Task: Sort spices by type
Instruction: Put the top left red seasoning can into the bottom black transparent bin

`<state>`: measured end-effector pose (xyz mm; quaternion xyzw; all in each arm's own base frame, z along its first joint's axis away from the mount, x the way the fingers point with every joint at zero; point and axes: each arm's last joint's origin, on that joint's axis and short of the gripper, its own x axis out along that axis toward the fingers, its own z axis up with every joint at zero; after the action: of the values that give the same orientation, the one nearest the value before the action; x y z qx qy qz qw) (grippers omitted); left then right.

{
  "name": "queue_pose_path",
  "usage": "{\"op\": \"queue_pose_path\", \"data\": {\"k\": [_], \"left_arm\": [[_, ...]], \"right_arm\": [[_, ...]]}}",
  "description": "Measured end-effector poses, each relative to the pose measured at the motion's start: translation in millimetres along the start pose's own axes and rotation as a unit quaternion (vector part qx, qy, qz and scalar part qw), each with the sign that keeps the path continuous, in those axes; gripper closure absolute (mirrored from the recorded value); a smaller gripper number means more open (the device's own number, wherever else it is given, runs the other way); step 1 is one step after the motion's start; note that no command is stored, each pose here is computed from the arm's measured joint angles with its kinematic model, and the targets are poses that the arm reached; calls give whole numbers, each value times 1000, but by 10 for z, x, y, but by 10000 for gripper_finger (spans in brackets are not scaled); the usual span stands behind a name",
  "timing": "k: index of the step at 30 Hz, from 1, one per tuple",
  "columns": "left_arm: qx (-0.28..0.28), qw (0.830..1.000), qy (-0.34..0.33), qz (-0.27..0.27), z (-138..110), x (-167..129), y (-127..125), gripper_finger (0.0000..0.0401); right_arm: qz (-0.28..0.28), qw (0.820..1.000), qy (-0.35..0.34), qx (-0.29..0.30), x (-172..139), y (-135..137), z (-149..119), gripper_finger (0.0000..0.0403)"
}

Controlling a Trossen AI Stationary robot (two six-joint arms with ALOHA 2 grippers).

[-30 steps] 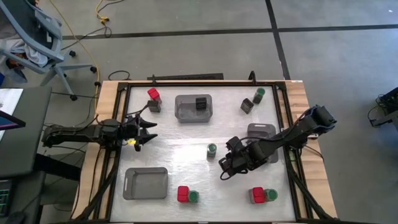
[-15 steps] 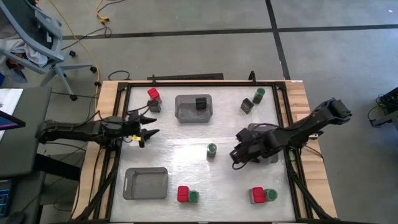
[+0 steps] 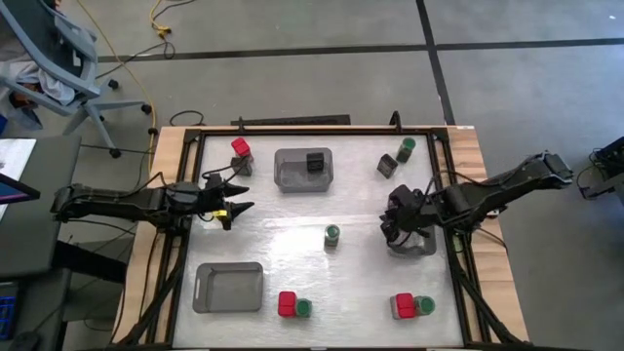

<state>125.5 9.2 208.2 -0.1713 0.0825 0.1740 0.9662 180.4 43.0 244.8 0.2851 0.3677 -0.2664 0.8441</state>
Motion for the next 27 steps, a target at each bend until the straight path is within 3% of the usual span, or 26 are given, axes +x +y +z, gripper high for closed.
{"op": "queue_pose_path", "data": {"k": [8,15,20,24,27], "left_arm": [[22,1000,-5,5,7,0,1,125],[18,1000,-3,13,1,-1,8,81],[-22,1000,-1,14,-3,-1,10,77],[-19,1000,-3,12,2,-1,7,77],[-61,998,-19,5,33,-1,-5,76]], "right_arm": [[3,1000,-11,-13,-36,-53,51,258],[0,1000,-10,-14,-27,-55,54,258],[0,1000,-10,-14,-27,-55,54,258],[0,1000,-10,-16,-27,-54,55,258],[0,1000,-10,-18,-27,-54,55,258]]}}
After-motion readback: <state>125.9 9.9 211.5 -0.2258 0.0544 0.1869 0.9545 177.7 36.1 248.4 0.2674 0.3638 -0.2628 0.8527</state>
